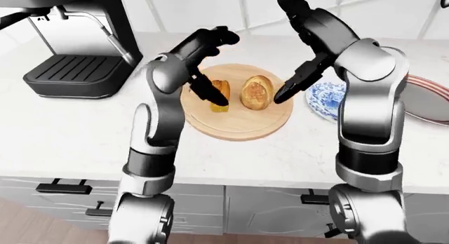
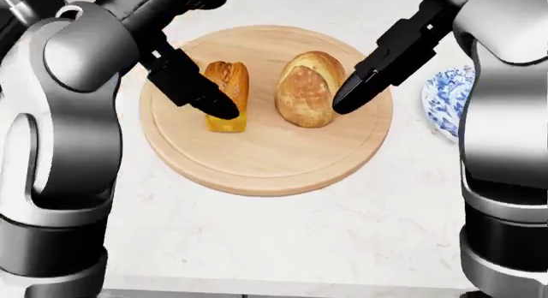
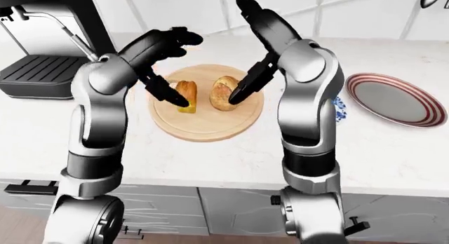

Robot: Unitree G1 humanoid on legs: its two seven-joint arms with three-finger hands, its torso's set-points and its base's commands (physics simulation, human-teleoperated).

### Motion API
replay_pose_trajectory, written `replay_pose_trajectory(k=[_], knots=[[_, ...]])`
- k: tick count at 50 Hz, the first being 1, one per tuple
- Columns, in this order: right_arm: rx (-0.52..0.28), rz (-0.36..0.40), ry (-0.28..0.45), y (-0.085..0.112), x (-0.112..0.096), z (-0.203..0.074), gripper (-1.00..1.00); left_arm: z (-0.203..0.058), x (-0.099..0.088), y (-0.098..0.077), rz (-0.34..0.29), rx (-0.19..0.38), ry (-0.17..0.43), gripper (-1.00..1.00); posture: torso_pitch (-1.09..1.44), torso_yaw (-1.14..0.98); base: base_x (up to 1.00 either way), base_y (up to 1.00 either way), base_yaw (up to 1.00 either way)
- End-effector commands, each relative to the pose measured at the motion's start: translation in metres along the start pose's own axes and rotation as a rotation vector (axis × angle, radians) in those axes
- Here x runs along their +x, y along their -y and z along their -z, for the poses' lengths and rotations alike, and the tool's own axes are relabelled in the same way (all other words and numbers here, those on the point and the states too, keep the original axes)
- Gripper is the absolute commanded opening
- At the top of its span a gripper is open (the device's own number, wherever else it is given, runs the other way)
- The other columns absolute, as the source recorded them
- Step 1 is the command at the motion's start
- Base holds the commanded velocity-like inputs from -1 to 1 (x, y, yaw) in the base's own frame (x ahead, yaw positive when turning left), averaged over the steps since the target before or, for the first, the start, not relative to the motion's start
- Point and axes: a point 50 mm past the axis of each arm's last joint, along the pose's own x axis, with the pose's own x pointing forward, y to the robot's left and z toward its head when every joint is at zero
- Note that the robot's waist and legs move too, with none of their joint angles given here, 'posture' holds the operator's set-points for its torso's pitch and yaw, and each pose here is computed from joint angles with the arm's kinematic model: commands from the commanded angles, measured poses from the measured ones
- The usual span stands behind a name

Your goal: Place all breads on the cutting board.

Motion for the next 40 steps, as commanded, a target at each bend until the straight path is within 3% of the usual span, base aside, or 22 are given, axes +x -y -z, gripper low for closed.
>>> replay_pose_trajectory(k=[1, 10, 20, 22, 30, 32, 36, 40], knots=[[-0.006, 0.063, 0.062, 0.017, -0.012, -0.016, 1.00, -0.016, -0.014, -0.024, -0.080, 0.009, 0.051, 0.55, 0.00, 0.00, 0.00, 0.00, 0.00], [0.022, 0.105, 0.084, 0.041, -0.051, -0.019, 1.00, -0.019, -0.060, -0.058, -0.182, -0.011, 0.058, 0.53, 0.00, 0.00, 0.00, 0.00, 0.00], [-0.041, 0.193, 0.027, 0.064, -0.100, -0.013, 1.00, -0.008, -0.107, -0.068, -0.256, -0.020, 0.033, 0.67, 0.00, 0.00, 0.00, 0.00, 0.00], [-0.048, 0.209, 0.016, 0.066, -0.113, -0.010, 1.00, -0.006, -0.116, -0.068, -0.274, -0.027, 0.026, 0.77, 0.00, 0.00, 0.00, 0.00, 0.00], [-0.100, 0.266, -0.054, 0.070, -0.154, 0.008, 1.00, 0.011, -0.139, -0.076, -0.341, -0.054, -0.012, 0.89, 0.00, 0.00, 0.00, 0.00, 0.00], [-0.112, 0.291, -0.073, 0.071, -0.165, 0.012, 1.00, 0.017, -0.144, -0.074, -0.347, -0.050, -0.042, 1.00, 0.00, 0.00, 0.00, 0.00, 0.00], [-0.167, 0.333, -0.137, 0.070, -0.188, 0.023, 1.00, 0.021, -0.158, -0.075, -0.369, -0.058, -0.080, 1.00, 0.00, 0.00, 0.00, 0.00, 0.00], [-0.191, 0.373, -0.195, 0.072, -0.213, 0.030, 1.00, 0.036, -0.176, -0.070, -0.400, -0.045, -0.172, 1.00, 0.00, 0.00, 0.00, 0.00, 0.00]])
